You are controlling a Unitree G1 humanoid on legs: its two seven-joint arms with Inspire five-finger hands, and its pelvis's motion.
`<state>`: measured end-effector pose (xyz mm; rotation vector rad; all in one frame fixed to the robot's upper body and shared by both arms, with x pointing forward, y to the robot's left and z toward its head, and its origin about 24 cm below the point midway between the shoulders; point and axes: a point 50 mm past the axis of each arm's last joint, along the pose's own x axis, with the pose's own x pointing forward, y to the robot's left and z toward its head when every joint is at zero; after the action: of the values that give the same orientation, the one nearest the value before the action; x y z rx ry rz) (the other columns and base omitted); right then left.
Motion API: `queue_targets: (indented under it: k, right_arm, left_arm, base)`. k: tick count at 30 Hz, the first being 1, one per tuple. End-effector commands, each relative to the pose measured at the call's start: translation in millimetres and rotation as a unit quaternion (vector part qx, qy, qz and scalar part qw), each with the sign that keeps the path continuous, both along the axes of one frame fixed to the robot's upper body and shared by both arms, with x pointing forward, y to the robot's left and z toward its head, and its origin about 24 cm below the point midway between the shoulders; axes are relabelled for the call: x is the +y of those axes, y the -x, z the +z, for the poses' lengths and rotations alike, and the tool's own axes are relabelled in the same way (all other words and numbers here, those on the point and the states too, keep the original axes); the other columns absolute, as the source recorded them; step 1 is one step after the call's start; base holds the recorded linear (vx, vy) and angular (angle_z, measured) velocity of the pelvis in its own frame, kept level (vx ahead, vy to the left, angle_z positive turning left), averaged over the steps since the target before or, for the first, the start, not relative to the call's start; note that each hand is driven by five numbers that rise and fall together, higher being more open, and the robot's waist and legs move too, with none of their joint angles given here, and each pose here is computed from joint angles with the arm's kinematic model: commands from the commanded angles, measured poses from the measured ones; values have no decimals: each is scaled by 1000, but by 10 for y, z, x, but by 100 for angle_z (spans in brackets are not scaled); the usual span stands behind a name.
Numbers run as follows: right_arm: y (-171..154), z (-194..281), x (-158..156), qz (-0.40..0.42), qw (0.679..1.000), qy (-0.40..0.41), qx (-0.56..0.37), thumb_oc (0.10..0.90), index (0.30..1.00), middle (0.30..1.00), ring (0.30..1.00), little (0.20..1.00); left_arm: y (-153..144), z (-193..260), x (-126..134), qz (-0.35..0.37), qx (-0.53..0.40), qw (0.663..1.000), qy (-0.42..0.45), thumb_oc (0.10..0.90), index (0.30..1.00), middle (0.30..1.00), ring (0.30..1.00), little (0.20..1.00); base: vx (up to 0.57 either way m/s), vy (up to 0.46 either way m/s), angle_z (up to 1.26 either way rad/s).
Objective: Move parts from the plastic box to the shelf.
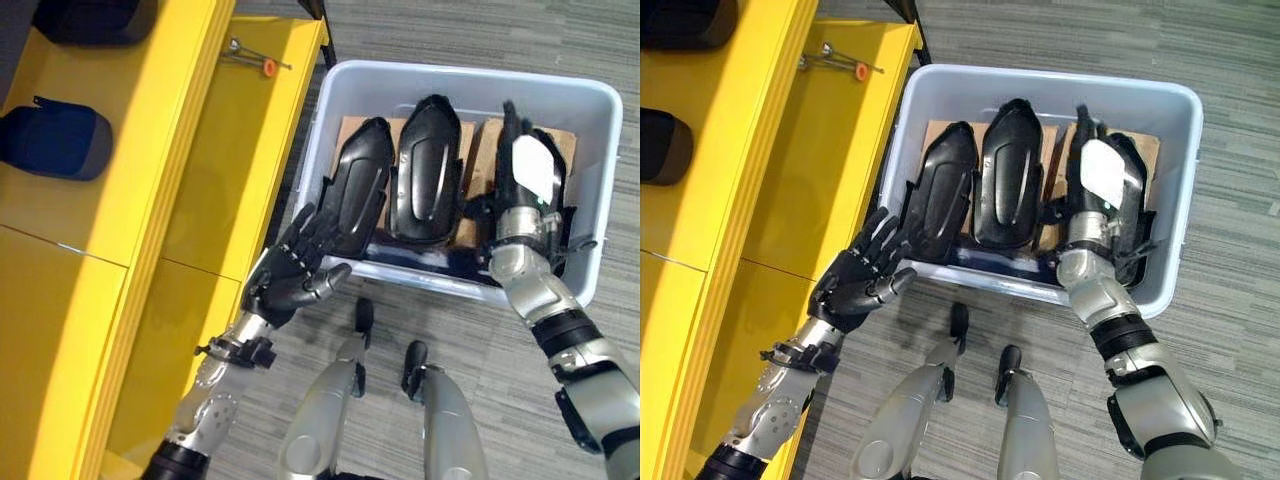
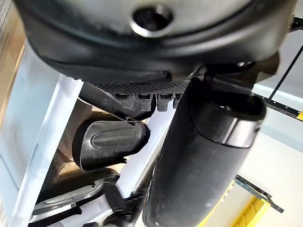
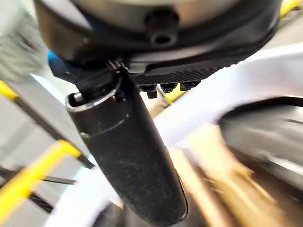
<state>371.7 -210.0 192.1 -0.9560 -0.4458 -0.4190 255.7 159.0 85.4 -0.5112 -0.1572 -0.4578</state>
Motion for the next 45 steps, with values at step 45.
queue_targets:
  k: [45]
  right_arm:
    - [635,-323,368,-3,979,-164,-122,900,1000,1000,1000,1000]
  left_arm:
    - [205,129,-314,-1,-48,994,98,900,1000,1000,1000,1000]
  base:
    - [12,33,-4]
